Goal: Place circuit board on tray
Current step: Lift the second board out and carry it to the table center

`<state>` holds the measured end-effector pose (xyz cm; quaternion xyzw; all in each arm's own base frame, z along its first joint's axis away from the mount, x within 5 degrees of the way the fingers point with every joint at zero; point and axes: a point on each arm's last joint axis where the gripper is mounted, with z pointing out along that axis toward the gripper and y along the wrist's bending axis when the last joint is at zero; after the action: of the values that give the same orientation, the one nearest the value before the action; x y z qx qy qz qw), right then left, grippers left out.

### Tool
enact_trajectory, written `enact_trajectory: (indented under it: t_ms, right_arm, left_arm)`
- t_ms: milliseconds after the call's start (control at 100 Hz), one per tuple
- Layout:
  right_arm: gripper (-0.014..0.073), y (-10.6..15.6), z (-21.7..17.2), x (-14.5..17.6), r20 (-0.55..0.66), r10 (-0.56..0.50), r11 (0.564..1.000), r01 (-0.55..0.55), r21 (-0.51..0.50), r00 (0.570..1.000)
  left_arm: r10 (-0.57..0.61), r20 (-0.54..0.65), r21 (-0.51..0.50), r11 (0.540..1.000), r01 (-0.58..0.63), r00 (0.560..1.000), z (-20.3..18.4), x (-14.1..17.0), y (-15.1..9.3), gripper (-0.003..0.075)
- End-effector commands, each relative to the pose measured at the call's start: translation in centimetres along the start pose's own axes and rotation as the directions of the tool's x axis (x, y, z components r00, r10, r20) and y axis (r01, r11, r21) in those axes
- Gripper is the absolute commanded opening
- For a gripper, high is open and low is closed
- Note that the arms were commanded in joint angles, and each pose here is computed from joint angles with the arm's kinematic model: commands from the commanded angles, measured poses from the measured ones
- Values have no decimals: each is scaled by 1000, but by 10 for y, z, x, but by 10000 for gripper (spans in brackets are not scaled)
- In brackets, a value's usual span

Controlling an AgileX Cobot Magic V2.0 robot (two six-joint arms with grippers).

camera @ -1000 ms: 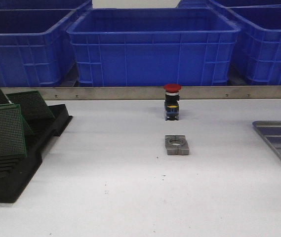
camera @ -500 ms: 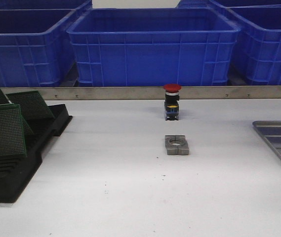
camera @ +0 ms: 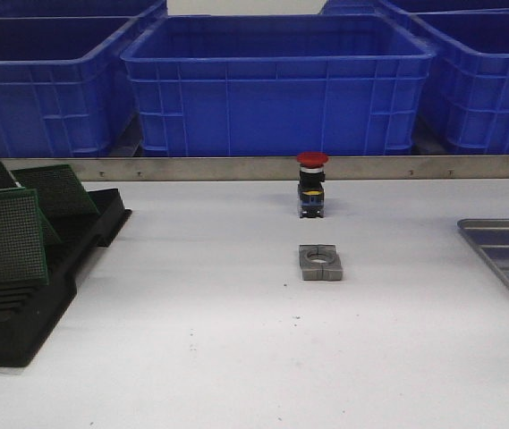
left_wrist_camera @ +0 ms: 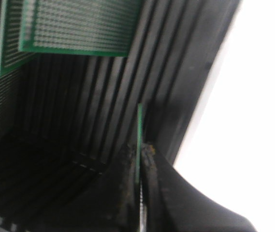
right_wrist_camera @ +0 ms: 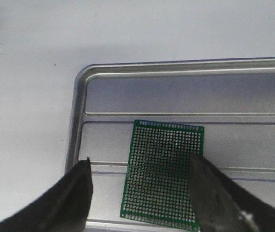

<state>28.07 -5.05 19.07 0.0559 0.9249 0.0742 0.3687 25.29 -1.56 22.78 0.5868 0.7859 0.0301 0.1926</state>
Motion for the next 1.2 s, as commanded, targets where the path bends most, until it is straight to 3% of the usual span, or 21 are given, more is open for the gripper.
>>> enact_trajectory:
  t_ms: [0,190,310,450,560,610,690,800,850,950,1020,1190]
  right_arm:
    - [464,1,-10,-14,61,6,1000,-5,-4,998]
    - [464,4,-10,-13,51,5,999,-4,-32,999]
    - [464,9,-10,-11,33,4,997,-1,-82,999]
    - [464,24,-10,-9,0,-30,981,29,-192,1000]
    - [464,41,-11,-14,28,-171,947,172,-271,985]
    - [464,48,-12,-14,40,-225,922,226,-315,974]
    - [464,66,-15,-13,70,-330,846,328,-421,941]
    - [464,88,-21,-6,146,-473,696,471,-542,869]
    - [464,98,-24,-2,204,-537,601,541,-589,819]
    - [464,118,-32,7,368,-634,354,679,-643,680]
    - [464,128,-37,12,446,-649,234,719,-654,616]
    - [464,149,-45,18,498,-610,133,699,-702,616]
  left_arm:
    - [-38,78,-73,996,44,996,-24,-10,2,-17]
    - [-98,191,-36,994,107,977,-46,-20,-11,-17]
    - [-197,323,51,980,190,926,-54,-33,-19,-17]
    - [-360,496,207,933,295,790,-61,-53,-20,-17]
    - [-450,588,316,893,321,673,-64,-70,-20,-17]
    - [-471,605,350,881,317,642,-64,-77,-21,-17]
    - [-507,621,411,860,302,597,-62,-90,-24,-17]
    - [-527,608,490,838,241,594,-51,-111,-35,-17]
    - [-532,601,522,826,211,596,-47,-120,-41,-17]
    - [-510,632,545,828,133,583,-38,-138,-50,-17]
    - [-483,672,541,838,74,561,-34,-150,-56,-17]
    - [-470,734,534,845,11,490,-30,-168,-63,-17]
